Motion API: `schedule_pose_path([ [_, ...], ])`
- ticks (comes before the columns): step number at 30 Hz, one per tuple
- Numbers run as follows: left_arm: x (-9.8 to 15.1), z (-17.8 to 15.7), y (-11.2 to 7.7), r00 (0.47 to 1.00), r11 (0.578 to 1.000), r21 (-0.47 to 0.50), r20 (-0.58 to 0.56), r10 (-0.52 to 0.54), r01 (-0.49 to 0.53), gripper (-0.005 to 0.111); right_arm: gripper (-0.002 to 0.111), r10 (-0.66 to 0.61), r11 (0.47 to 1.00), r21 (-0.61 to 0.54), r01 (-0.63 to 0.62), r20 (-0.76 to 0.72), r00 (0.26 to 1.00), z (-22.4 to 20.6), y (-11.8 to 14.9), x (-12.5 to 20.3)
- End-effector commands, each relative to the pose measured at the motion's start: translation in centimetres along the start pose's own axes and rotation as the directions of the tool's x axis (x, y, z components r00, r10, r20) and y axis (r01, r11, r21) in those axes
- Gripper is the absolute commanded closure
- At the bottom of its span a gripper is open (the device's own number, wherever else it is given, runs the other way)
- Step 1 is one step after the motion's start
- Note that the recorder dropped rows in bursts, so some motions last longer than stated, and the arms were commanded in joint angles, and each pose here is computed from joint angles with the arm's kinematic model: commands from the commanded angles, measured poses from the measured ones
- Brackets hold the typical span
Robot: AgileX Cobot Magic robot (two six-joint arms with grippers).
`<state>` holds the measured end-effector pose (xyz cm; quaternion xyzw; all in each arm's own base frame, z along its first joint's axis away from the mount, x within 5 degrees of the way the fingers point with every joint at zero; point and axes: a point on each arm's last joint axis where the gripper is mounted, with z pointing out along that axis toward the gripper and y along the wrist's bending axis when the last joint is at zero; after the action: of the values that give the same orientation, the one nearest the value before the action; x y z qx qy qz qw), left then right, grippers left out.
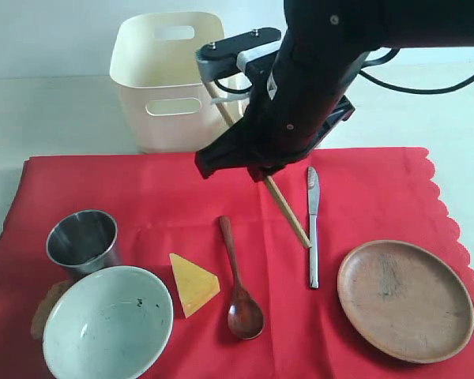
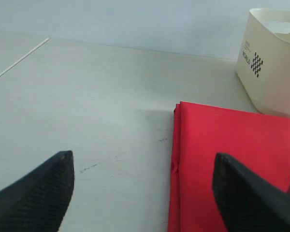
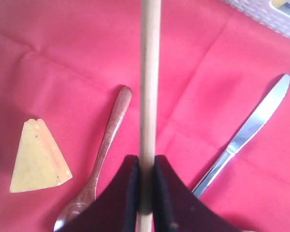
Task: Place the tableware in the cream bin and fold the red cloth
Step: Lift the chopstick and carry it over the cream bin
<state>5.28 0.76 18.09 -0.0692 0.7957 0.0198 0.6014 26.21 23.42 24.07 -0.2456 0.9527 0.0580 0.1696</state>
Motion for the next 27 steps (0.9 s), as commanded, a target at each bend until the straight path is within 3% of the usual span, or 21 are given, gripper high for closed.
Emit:
schedule_pose_path([
  [1,0.0,0.0,0.0,1.000,1.000,0.005,0.013,-0.005,0.005,0.031,0.108,-0.005,1.000,0.000,0.005,0.038,0.999,-1.3,-0.1,-0.1],
  [16,0.0,0.0,0.0,1.000,1.000,0.005,0.013,-0.005,0.005,0.031,0.108,0.001,1.000,-0.014,0.000,0.085,0.996,-3.0,-0.2,-0.2],
  [27,0.0,0.0,0.0,1.000,1.000,0.005,0.013,-0.005,0.005,0.031,0.108,0.028,0.998,-0.064,-0.015,0.214,0.977,-6.5,0.4,-2.9],
])
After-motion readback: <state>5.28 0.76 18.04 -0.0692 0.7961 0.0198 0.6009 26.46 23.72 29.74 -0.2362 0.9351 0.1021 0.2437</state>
